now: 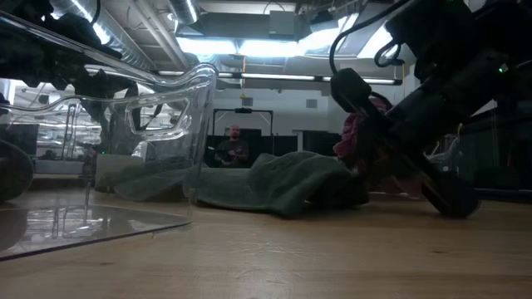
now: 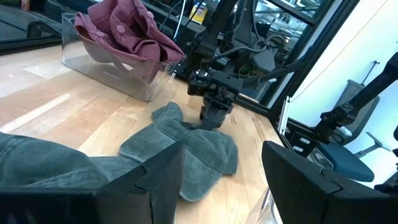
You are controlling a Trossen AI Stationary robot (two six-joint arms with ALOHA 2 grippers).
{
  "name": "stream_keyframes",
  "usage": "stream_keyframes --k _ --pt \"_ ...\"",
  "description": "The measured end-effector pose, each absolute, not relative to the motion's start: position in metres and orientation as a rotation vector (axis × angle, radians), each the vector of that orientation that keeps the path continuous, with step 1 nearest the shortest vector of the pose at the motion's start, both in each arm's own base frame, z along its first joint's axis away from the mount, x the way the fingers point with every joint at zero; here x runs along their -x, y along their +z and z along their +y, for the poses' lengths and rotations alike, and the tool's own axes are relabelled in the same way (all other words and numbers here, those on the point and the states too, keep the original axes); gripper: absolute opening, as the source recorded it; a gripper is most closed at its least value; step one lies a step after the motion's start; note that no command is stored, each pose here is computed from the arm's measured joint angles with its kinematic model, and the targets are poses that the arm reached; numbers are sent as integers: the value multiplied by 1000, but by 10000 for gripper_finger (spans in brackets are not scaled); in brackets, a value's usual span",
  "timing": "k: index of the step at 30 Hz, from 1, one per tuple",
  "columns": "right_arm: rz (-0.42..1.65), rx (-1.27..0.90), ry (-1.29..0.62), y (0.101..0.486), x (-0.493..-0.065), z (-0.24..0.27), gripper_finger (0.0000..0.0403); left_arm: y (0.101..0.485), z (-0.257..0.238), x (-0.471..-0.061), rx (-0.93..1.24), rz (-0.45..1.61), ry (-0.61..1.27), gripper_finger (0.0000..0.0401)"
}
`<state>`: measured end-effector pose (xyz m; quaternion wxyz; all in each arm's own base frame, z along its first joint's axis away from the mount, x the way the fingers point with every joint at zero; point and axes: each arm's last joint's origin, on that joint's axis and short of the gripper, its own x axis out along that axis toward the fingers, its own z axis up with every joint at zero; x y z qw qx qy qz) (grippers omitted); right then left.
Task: Pick & Place hat
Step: Put the top right black cap into the bottom transparent bin
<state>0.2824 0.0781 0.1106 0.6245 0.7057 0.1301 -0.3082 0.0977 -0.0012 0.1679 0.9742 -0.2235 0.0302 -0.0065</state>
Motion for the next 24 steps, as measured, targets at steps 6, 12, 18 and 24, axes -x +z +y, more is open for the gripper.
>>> stream_keyframes --k 6,12,18,24 --pt "257 -1516 -723 122 -278 73 17 168 -1 -98 451 61 -13 210" --pt "204 -1420 -671 144 -275 71 7 168 -1 -98 451 61 -13 210" --pt "184 -1300 -599 168 -270 66 10 168 -1 -98 451 61 -13 210" --pt "227 -1133 -435 197 -265 57 6 168 -1 -98 451 61 -13 210"
